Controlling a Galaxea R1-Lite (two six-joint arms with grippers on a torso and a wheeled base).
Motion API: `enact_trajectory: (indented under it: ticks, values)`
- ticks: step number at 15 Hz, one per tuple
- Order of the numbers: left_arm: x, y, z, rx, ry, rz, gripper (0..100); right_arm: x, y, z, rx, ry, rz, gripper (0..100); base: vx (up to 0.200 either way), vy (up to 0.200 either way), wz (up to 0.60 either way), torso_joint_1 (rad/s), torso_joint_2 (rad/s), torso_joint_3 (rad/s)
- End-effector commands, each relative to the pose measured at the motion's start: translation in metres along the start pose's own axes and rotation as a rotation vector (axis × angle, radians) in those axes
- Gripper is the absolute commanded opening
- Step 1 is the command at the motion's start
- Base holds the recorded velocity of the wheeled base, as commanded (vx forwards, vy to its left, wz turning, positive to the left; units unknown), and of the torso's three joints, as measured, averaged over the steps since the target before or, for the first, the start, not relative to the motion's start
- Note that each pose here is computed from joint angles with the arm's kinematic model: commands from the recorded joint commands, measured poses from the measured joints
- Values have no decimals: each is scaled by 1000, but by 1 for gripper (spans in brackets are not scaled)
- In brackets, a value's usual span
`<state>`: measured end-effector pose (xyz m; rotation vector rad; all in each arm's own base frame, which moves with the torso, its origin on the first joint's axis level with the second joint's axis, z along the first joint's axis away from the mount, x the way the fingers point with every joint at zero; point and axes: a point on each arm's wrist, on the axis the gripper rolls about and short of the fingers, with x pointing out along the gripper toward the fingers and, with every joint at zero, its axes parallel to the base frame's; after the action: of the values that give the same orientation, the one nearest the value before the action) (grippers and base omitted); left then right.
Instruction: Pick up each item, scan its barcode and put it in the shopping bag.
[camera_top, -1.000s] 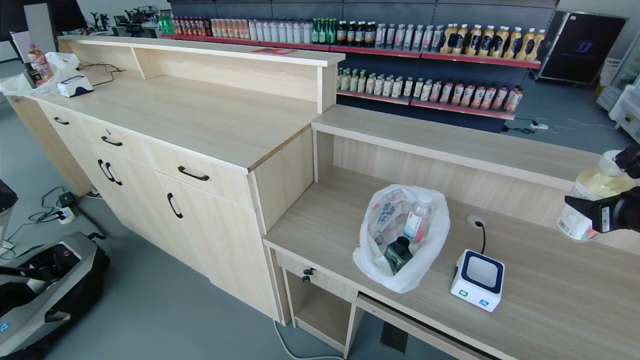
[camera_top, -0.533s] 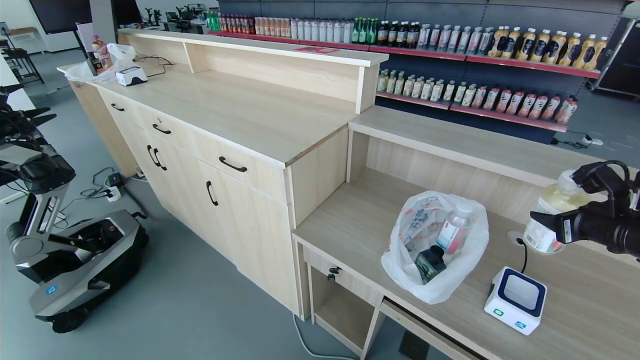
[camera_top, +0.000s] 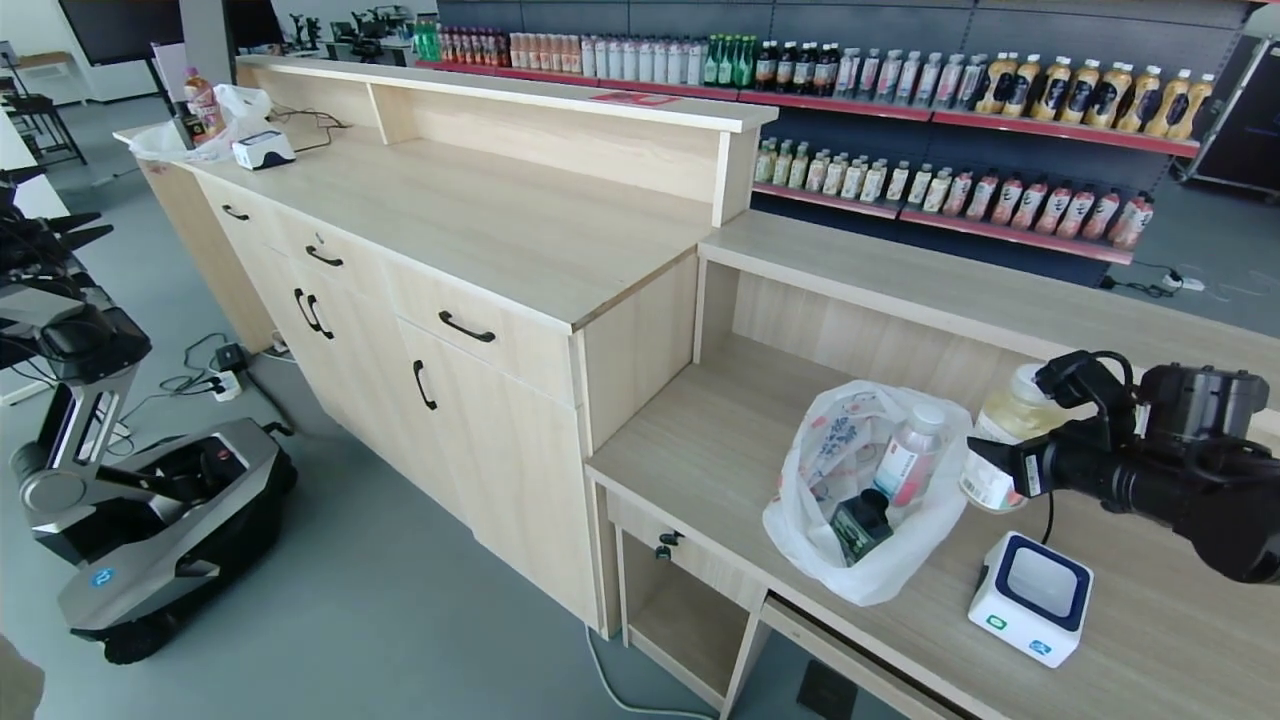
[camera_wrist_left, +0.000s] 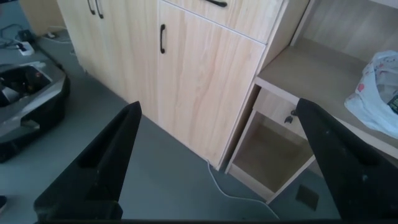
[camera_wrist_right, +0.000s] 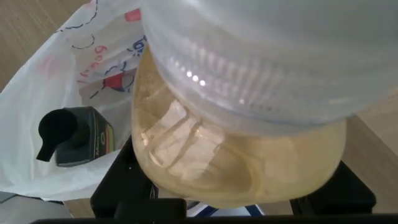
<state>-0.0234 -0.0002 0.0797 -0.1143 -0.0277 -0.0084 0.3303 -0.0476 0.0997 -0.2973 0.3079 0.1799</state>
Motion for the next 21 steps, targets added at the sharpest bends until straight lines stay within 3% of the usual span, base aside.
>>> enact_trajectory:
  ticks: [1, 4, 11, 21]
  values:
    - [0, 0, 0, -1, -1, 1, 100, 10, 10, -8, 12, 27, 41, 0, 0, 0, 0, 0, 0, 0]
    - [0, 0, 0, -1, -1, 1, 100, 13, 18, -11, 37, 15, 140, 0, 0, 0, 0, 0, 0, 0]
    - [0, 0, 0, -1, -1, 1, 100, 22, 22, -19, 43, 32, 159, 0, 0, 0, 0, 0, 0, 0]
    - [0, 0, 0, -1, -1, 1, 100, 46, 28, -19, 36, -54, 244, 0, 0, 0, 0, 0, 0, 0]
